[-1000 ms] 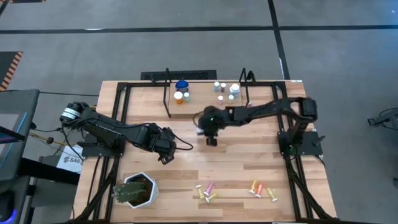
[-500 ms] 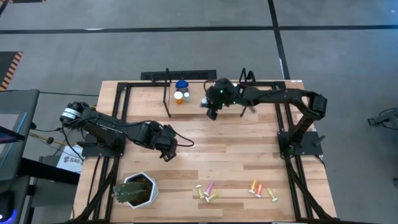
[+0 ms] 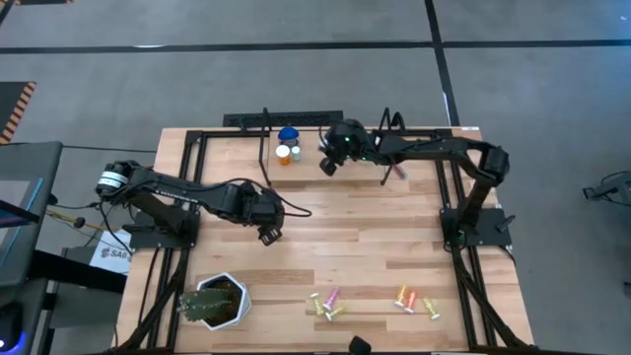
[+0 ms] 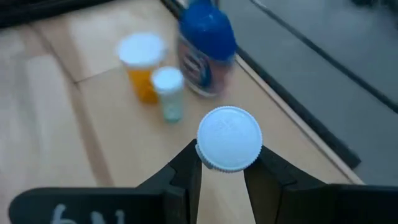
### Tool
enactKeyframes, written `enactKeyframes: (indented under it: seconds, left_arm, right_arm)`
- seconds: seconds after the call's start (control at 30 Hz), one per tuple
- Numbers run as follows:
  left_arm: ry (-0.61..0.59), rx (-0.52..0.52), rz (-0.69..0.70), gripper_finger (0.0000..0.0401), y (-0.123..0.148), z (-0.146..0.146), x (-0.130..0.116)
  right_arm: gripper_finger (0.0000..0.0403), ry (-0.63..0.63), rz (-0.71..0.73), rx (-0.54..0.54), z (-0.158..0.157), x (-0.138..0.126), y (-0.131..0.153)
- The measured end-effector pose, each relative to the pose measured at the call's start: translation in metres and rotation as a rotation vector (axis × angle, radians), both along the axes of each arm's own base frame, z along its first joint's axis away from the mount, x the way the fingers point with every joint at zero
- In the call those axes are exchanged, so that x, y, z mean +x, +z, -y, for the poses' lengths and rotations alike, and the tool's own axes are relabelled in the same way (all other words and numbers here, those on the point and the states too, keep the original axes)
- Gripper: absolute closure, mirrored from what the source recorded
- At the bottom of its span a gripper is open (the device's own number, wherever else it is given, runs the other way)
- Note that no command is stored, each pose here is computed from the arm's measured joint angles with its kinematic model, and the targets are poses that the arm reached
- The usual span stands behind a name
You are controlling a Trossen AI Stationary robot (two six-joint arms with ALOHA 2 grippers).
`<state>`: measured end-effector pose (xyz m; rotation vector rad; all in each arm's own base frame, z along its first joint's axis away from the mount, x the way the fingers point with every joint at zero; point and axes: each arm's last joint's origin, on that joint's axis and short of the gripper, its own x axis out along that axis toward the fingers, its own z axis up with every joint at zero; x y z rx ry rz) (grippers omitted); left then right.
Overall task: Pick and place medicine bottles onto shelf by color
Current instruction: Put the blue pill bottle on the shelf
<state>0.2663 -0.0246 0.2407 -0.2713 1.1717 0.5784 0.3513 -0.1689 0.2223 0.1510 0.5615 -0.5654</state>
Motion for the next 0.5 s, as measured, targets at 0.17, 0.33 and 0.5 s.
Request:
enactKeyframes:
  seconds: [0.17,0.33,0.5]
  left_arm:
    - [-0.007,0.004,-0.006,0.0169,0.000,-0.001,0.000]
    - [-0.008,0.006,-0.012,0.0169,0.000,-0.001,-0.001]
    - [-0.006,0.012,-0.025,0.0169,0.000,-0.002,-0.002]
  right_arm:
    - [0.0285,-0.053,0.049,0.009,0.016,0.016,0.004]
    - [0.0285,-0.058,0.020,0.022,0.028,0.035,-0.003]
    - [0.0285,-0.065,-0.013,0.038,0.037,0.048,-0.014]
